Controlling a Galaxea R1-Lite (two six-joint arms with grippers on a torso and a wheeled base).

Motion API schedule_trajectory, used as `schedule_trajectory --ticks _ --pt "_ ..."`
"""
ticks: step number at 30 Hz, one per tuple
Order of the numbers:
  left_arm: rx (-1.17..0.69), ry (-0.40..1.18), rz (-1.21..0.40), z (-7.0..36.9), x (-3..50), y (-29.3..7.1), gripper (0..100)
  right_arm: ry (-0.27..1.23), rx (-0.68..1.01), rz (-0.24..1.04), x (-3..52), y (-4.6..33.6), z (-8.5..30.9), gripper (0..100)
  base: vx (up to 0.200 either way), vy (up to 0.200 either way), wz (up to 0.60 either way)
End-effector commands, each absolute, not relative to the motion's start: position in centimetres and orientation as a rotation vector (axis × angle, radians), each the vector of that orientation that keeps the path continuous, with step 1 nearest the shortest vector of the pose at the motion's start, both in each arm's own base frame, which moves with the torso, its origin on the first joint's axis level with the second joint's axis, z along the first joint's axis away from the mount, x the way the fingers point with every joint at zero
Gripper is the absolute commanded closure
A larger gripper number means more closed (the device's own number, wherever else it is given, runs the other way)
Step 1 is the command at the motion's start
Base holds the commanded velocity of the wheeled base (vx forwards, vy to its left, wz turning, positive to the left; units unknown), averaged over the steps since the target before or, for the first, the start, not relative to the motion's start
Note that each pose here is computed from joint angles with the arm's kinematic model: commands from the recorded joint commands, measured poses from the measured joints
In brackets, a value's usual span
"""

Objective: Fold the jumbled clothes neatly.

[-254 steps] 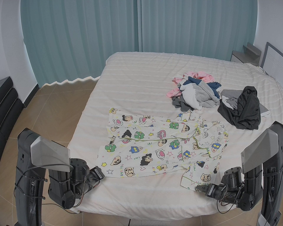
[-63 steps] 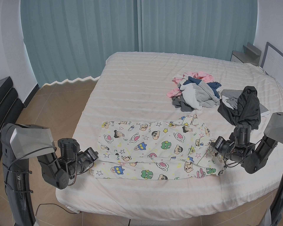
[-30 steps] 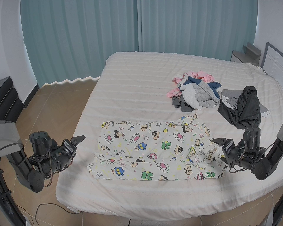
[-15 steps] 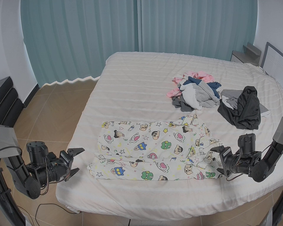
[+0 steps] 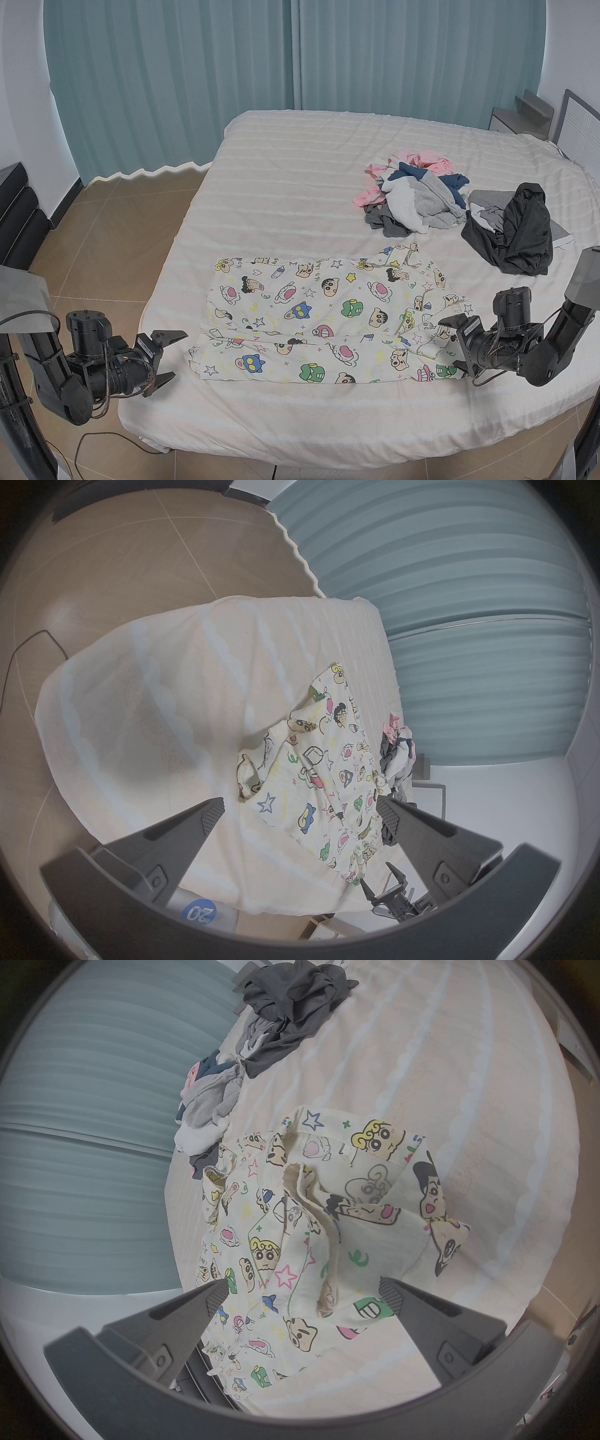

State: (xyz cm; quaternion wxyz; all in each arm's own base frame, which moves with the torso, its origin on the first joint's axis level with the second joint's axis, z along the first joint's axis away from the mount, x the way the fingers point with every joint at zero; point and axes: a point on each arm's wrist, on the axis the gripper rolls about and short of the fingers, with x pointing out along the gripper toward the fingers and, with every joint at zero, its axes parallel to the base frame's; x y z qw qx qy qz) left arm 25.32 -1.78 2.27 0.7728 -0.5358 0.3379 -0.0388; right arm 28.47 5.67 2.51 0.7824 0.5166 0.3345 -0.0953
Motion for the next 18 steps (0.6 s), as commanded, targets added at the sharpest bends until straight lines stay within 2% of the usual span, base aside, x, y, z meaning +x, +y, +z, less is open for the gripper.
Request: schedule_trajectory --ticks 1,10,18 --pt "-1.162 0.745 -0.073 1.9 25.4 -1.8 0 0.746 1.107 -0.218 28.5 5.8 1.7 0 0.000 0.000 0.00" --pt "-1.161 0.744 -0.071 1.9 25.4 -1.8 0 0.713 1.100 -0.190 29.5 6.4 2.3 0 0.000 0.000 0.00" --pt "-1.115 0.749 -0.079 1.5 25.3 -1.8 0 0.737 1.090 -0.203 30.1 6.7 1.2 0 0.000 0.000 0.00"
